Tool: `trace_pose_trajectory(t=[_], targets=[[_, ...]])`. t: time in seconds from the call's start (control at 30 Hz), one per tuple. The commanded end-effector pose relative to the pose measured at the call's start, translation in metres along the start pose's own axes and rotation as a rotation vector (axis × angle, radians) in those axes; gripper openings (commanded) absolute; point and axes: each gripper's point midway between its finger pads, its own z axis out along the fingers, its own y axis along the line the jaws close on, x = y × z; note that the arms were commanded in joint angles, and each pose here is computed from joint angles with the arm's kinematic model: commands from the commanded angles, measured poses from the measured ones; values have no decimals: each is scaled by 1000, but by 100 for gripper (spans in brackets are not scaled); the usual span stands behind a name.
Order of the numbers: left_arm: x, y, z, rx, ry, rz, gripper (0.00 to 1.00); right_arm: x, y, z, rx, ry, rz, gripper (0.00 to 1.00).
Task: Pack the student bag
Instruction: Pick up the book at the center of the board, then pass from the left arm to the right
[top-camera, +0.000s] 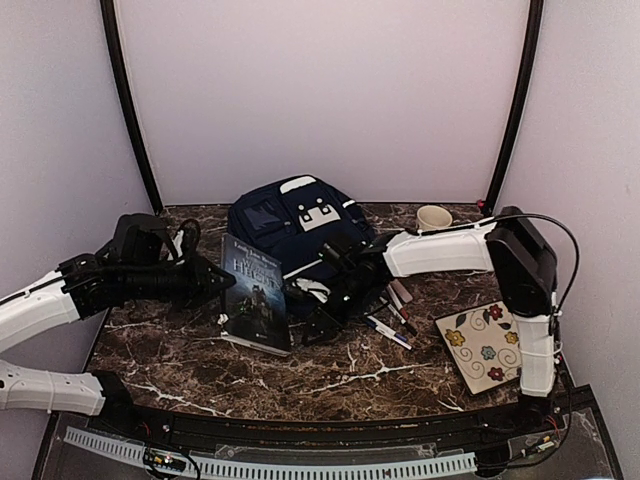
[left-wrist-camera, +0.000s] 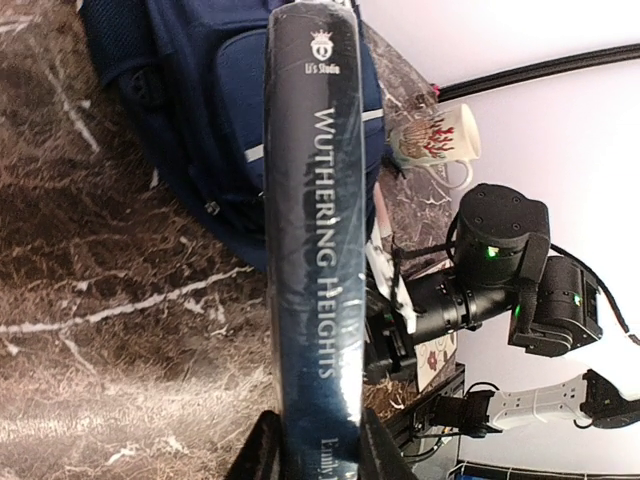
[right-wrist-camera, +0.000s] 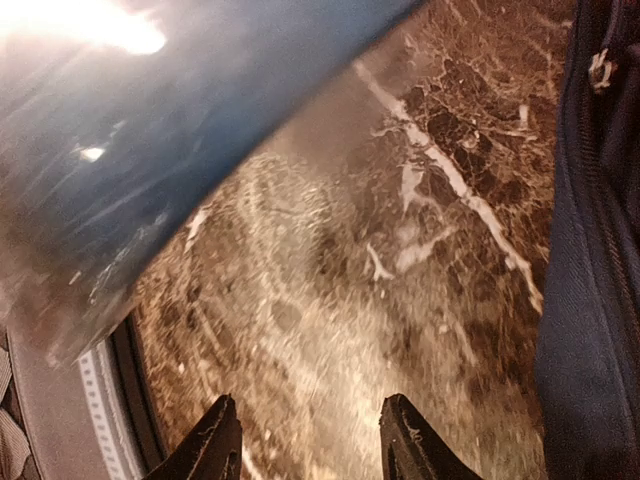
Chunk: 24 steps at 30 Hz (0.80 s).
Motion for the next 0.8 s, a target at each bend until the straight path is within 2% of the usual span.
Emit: trace_pose_trajectory(t=[0.0,0.23,0.33,0.43,0.6,0.77], targets=[[-29,-69,-19,162,-73,174,0,-17,30,-67,-37,-117,-129,49],[-55,-112,-19,237,-159,354,0,-39,17,-151,-67,-298,-78,53],[-69,-137,-16,299,-218,431,0,-58,8,-197,-43,-433,-66,55],[-83,-164,-18,379,-295,493,0,-70,-2,-224,-65,-532,-27,61],[-102,-190,-13,503,-379,490,0,-85,-22,-238,-196,-565,70,62],[-118,-203,-5,652,-401,418,0,-93,-29,-253,-216,-632,69,70]])
